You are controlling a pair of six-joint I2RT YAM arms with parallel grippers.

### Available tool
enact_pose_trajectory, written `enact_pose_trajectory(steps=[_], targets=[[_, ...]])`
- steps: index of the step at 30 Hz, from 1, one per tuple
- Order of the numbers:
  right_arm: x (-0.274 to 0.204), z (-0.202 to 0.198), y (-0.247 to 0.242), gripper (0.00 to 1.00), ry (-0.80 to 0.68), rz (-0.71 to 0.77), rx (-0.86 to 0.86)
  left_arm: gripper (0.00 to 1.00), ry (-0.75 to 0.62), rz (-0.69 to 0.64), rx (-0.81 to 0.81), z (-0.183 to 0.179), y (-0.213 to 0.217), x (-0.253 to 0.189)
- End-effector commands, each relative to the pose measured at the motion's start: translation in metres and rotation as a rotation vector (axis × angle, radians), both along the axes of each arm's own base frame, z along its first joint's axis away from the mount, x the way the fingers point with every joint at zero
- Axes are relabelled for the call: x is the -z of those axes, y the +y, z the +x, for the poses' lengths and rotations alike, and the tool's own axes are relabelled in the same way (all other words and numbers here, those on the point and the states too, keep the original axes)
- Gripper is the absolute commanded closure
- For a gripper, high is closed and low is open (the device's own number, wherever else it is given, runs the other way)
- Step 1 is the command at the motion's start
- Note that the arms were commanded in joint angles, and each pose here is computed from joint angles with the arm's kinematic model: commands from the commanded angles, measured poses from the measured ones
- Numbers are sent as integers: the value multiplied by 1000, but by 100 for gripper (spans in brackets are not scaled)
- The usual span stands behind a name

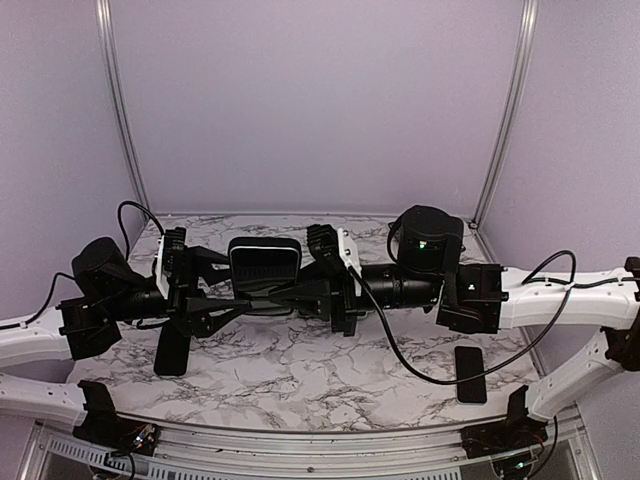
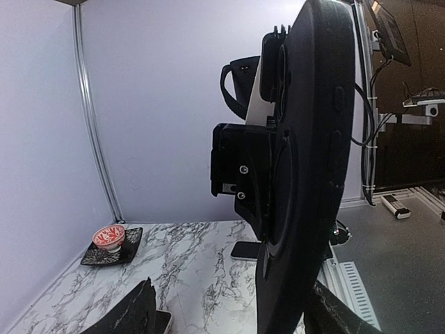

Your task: Put the phone into the phone case

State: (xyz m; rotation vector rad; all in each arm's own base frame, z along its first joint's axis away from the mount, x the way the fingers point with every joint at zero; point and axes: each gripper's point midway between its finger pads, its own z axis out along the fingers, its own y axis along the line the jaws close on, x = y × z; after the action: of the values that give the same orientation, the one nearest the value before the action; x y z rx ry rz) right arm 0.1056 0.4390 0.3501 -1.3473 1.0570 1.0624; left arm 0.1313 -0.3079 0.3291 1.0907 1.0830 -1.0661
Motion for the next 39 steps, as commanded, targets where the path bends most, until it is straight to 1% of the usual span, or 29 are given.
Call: enact_pose_trajectory(steps=[1,4,8,9,10,11,12,13,14,15,17,19,20,21,23,25,26,27,30,32,33,34,36,39], targets=[[-66,-6,-3,100,10,207,-47,44,21,-8,74,-12,-8,-9],[-71,-6,0,100,9,232,-57,62,28,-2,99,-17,-11,-8],[-69,-4,5,100,12,225,-59,85,24,-4,94,-17,-10,-8],[-68,-4,6,100,15,224,-59,87,22,-5,97,-18,-10,-8],[-67,-3,7,100,17,225,-58,87,23,-4,102,-19,-10,-8],[-67,-3,7,100,18,225,-57,82,25,-2,111,-21,-11,-8],[-66,-2,8,100,19,226,-53,74,28,1,119,-22,-12,-7],[-66,-1,8,100,22,226,-48,71,27,2,134,-24,-13,-7],[-65,-1,9,100,22,225,-48,70,27,5,145,-26,-13,-6],[-65,-1,9,100,23,224,-49,76,26,6,151,-28,-13,-6],[-64,-1,9,100,25,222,-50,100,23,1,146,-27,-12,-7],[-61,-1,10,100,29,210,-50,100,12,-2,140,-28,-11,-8],[-60,0,11,96,31,201,-50,100,6,-3,139,-28,-10,-8],[-59,-1,11,84,35,191,-54,100,2,-4,138,-29,-9,-8],[-63,-3,9,53,31,178,-60,100,-8,-1,135,-29,-9,-6],[-70,-2,5,28,16,169,-42,100,-21,1,119,-27,-8,-4],[-73,0,3,24,11,164,-24,100,-26,4,111,-26,-8,-3],[-76,2,2,24,6,159,-9,100,-28,7,105,-25,-8,-2],[-76,3,3,30,1,123,-3,100,-32,8,107,-25,-8,-2],[-77,2,3,37,4,115,-9,100,-36,8,108,-26,-8,-2],[-78,1,3,44,6,117,-16,100,-38,9,107,-26,-8,-2],[-78,-1,3,57,7,121,-25,100,-38,10,107,-26,-8,-2],[-80,-2,4,99,17,125,-34,100,-34,12,110,-26,-9,-1],[-80,0,6,100,41,106,-30,100,-30,11,111,-26,-9,-2]])
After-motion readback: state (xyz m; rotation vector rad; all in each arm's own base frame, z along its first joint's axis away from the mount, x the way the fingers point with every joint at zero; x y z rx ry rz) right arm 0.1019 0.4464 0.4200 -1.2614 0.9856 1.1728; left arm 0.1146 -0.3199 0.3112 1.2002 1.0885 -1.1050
